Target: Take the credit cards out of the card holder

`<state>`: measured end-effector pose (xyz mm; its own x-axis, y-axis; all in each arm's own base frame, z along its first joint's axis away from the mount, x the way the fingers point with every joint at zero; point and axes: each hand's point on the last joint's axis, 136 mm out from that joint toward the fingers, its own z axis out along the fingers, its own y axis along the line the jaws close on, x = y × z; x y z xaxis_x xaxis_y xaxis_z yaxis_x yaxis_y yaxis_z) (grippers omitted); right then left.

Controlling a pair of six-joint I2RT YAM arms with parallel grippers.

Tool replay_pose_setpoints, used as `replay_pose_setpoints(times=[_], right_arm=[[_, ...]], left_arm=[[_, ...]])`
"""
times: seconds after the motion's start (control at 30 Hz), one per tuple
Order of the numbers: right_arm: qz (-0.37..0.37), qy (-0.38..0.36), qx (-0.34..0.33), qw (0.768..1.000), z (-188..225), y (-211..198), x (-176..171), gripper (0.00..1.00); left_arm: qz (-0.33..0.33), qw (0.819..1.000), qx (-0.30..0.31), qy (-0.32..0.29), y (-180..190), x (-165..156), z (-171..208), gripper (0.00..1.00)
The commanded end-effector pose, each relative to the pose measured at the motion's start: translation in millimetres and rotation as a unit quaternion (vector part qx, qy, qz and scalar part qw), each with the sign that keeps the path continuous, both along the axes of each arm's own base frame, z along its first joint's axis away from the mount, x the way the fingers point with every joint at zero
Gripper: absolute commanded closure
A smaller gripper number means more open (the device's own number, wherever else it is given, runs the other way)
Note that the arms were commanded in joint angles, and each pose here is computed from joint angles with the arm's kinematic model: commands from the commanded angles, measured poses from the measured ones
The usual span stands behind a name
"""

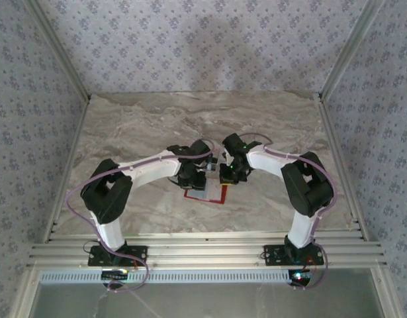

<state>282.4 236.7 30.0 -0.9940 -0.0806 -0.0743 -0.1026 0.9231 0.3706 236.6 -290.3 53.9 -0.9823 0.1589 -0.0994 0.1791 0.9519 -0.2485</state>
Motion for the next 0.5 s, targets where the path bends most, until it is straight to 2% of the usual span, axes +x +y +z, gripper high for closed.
replay_pose_setpoints(times=[0.0, 0.13, 0.33, 0.47], right_arm=[[0.003, -0.023, 0.004, 1.000, 19, 0, 6, 0.89], [-0.013, -0.038, 0.012, 0.999, 34, -2, 0, 0.84], [-0.024, -0.011, 0.026, 0.999, 24, 3, -19, 0.73], [-0.028, -0.001, 0.026, 0.999, 14, 7, -26, 0.73]], left_arm=[[0.007, 0.997, -0.073, 0.019, -21, -2, 8, 0.74], [0.019, 0.993, -0.109, 0.042, -33, -1, 1, 0.75], [0.030, 0.988, -0.141, 0.050, -45, 5, 0, 0.76], [0.031, 0.984, -0.162, 0.064, -54, 5, -1, 0.77]])
